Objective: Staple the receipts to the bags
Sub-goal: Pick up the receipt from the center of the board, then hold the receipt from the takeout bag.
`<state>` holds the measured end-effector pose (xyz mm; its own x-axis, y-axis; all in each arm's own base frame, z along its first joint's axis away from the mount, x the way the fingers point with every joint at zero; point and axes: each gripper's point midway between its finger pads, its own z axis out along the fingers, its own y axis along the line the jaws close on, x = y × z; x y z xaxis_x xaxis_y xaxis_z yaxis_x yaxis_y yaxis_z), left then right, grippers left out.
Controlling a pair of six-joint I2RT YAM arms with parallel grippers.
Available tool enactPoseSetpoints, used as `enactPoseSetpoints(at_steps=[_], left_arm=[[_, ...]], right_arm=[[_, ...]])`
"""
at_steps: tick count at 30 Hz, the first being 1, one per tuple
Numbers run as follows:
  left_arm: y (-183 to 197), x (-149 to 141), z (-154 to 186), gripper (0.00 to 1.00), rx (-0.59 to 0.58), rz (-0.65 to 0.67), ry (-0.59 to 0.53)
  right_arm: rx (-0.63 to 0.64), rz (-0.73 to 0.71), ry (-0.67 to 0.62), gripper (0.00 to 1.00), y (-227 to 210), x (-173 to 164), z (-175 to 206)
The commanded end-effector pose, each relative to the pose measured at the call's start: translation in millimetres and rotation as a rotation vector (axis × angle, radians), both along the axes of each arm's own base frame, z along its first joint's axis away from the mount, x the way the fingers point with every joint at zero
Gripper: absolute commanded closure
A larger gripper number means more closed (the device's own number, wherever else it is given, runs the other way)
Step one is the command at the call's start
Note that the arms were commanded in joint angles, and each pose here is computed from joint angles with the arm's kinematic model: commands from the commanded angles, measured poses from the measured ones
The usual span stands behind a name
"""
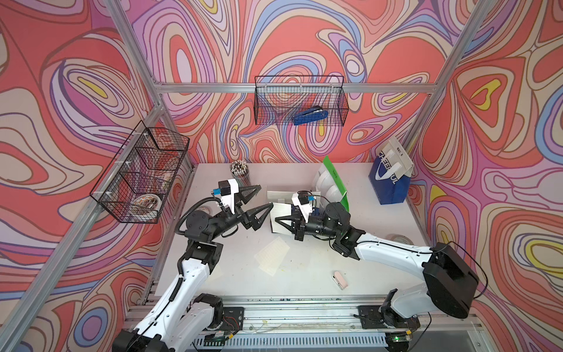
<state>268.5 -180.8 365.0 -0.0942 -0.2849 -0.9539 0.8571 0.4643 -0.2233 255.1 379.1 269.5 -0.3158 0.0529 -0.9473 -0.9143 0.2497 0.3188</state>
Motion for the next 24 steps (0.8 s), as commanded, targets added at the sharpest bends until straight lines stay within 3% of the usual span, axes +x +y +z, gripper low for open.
enactPoseSetpoints(at_steps=[1,6,10,20,24], left_arm=[[-3.6,20.2,-51.6,0.00,0.175,0.008,0.071],[-7.5,38.7,-68.8,0.00,0.179,-0.002,0.151],[-10.4,46.8,-80.4,0.00,0.256,-0.018,0.168],[-2.3,70.2,-79.0,0.00,0.292,0.019,0.135],[-6.5,73.7,-73.5,0.02,0.336,-0.038,0.044]], right_arm=[[-0.041,-0.076,0.071,1.00,-6.3,21.2,-22.6],[-0.053,-0.049,0.106,1.00,-3.7,31.9,-31.6],[-0.031,-0.043,0.126,1.00,-2.4,37.8,-33.4],[-0.004,-0.059,0.132,1.00,3.0,53.7,-29.1],[0.010,-0.060,0.139,1.00,3.3,55.9,-27.4]])
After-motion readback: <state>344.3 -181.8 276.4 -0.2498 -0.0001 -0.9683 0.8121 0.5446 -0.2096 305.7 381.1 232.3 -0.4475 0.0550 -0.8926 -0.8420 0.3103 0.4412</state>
